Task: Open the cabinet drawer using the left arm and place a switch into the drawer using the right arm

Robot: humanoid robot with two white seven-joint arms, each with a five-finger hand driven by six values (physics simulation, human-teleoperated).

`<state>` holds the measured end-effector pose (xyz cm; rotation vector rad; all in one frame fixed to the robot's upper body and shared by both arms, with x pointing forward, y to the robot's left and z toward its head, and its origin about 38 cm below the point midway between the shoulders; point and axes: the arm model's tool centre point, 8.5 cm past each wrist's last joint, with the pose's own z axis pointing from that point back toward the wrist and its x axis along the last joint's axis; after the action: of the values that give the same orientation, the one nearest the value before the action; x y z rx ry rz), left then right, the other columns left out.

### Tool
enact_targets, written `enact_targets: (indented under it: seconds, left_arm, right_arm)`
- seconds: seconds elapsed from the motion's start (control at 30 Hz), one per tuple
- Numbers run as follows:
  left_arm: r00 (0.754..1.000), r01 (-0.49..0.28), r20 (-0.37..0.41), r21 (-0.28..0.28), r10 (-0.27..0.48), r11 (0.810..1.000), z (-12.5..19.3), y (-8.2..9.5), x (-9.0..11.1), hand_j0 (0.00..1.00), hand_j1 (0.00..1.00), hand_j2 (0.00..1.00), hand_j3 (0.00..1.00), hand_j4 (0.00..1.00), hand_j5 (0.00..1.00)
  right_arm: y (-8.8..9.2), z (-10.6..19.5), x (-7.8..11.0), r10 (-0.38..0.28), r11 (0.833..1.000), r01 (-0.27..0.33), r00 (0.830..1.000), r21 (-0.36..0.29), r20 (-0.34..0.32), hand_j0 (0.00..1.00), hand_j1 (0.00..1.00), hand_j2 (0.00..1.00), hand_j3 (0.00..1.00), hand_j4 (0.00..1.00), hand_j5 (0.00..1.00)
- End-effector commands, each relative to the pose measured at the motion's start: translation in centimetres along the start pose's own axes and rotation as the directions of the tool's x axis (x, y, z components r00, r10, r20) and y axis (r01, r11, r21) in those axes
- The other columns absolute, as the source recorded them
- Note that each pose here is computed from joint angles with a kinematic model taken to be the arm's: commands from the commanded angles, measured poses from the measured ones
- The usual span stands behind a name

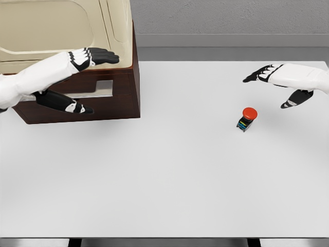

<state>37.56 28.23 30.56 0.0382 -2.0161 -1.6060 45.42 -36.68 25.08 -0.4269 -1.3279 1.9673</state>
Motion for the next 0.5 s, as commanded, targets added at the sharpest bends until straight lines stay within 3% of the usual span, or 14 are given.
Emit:
enact_targets:
  seconds: [0.0, 0.13, 0.2, 0.27, 0.3, 0.4, 0.47]
  left_arm:
    - [1.0, -0.017, 0.003, 0.008, 0.017, 1.0, -0.1, -0.1, 0.0, 1.0, 1.0, 1.0, 1.0, 1.0, 1.0]
    - [1.0, -0.014, 0.007, 0.011, 0.014, 1.0, -0.2, 0.0, 0.0, 1.0, 1.0, 1.0, 1.0, 1.0, 1.0]
    - [1.0, -0.007, 0.013, 0.027, 0.007, 1.0, -0.4, 0.5, 0.2, 1.0, 1.0, 1.0, 1.0, 1.0, 1.0]
    - [1.0, -0.011, 0.024, -0.005, 0.011, 1.0, -0.8, 0.1, 0.2, 1.0, 1.0, 1.0, 1.0, 1.0, 1.0]
    - [0.999, -0.006, 0.036, -0.107, 0.01, 0.994, -1.1, -0.6, 0.4, 1.0, 1.0, 1.0, 1.0, 1.0, 1.0]
    - [0.999, 0.002, 0.047, -0.295, 0.013, 0.955, -1.1, -1.7, 0.6, 1.0, 1.0, 1.0, 1.0, 1.0, 1.0]
    - [0.998, 0.023, 0.059, -0.437, 0.003, 0.899, -0.9, -1.9, 0.9, 1.0, 1.0, 1.0, 1.0, 1.0, 1.0]
  right_arm:
    - [0.1, 0.1, -0.2, -0.01, 1.0, 0.01, 1.0, 0.0, -0.007, 1.0, 1.0, 1.0, 1.0, 1.0, 1.0]
    - [0.4, 0.0, -0.3, -0.012, 1.0, 0.012, 1.0, 0.011, -0.006, 1.0, 1.0, 1.0, 1.0, 1.0, 1.0]
    - [1.6, 0.3, -0.8, -0.023, 0.998, 0.024, 0.999, 0.055, -0.025, 1.0, 1.0, 1.0, 1.0, 1.0, 1.0]
    - [2.0, 0.1, -0.6, -0.022, 0.998, 0.023, 1.0, 0.067, -0.017, 1.0, 1.0, 1.0, 1.0, 1.0, 1.0]
    - [2.1, -0.1, -0.5, -0.021, 0.997, 0.022, 1.0, 0.072, -0.012, 1.0, 1.0, 1.0, 1.0, 1.0, 1.0]
    - [2.9, -1.3, 0.2, -0.024, 0.995, 0.023, 1.0, 0.1, 0.013, 1.0, 1.0, 1.0, 1.0, 1.0, 1.0]
    - [2.9, -1.7, 0.5, -0.024, 0.995, 0.021, 0.999, 0.1, 0.025, 1.0, 1.0, 1.0, 1.0, 1.0, 1.0]
